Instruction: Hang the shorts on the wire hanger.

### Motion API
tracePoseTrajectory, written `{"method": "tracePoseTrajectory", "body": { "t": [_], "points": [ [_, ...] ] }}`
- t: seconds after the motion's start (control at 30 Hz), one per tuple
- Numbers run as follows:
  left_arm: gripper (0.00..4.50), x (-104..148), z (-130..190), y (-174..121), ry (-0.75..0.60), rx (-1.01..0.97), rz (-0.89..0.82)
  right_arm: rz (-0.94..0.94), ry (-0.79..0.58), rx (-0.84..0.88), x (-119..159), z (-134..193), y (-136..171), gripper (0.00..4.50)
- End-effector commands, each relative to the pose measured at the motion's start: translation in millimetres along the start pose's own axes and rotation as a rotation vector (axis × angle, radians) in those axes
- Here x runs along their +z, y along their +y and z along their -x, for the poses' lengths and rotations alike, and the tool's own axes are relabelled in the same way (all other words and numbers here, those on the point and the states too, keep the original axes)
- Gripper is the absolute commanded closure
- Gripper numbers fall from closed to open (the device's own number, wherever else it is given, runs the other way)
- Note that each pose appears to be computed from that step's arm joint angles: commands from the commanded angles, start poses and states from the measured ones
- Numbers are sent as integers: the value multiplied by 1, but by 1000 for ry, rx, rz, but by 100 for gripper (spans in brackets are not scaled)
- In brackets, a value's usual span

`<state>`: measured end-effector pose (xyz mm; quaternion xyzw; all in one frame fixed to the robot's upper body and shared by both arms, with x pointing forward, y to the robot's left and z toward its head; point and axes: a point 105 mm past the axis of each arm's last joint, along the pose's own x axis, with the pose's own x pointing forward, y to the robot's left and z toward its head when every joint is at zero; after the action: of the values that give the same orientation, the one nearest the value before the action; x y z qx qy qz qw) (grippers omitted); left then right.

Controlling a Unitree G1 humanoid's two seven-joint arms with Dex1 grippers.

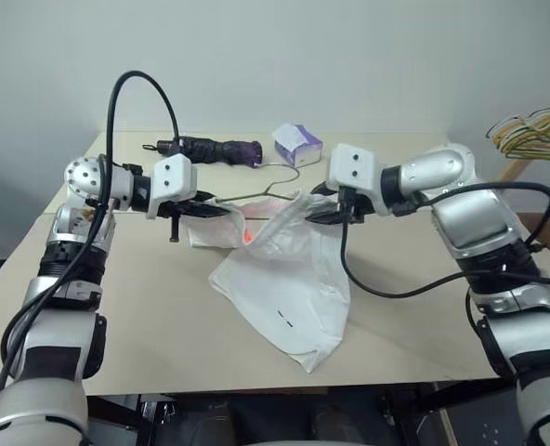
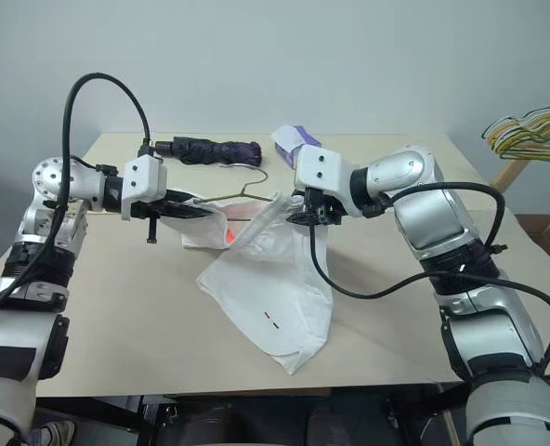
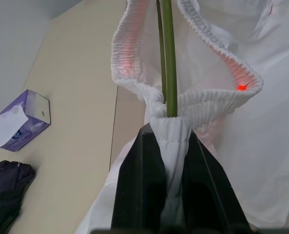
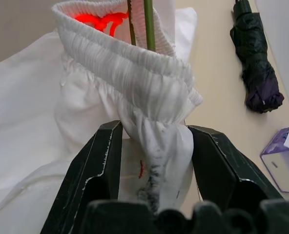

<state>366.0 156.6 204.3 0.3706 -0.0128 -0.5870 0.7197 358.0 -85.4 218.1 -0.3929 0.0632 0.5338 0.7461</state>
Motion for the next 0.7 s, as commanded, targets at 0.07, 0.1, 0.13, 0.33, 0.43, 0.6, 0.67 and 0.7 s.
{"method": "tracePoseTrajectory", "body": {
  "t": [0.07,0.1,0.13,0.33,0.43,0.6,0.67,0.7],
  "points": [
    [448,24,8,16,-49,37,-73,18,-5,2,7,4,-5,237],
    [448,23,8,16,-47,35,-74,21,0,4,4,4,-4,261],
    [448,22,8,15,-43,32,-74,25,5,5,2,3,-4,293],
    [448,22,7,18,-61,38,-54,33,13,6,-5,2,-2,447],
    [448,20,7,20,-79,23,7,32,15,0,-6,2,-2,447],
    [295,21,7,22,-135,34,52,-3,-7,-16,-5,5,-2,450],
    [225,19,9,18,-135,14,36,-31,-18,-37,-5,7,-3,450],
    [193,18,10,18,-127,14,27,-41,-21,-41,-6,8,-3,450]
  ]
}}
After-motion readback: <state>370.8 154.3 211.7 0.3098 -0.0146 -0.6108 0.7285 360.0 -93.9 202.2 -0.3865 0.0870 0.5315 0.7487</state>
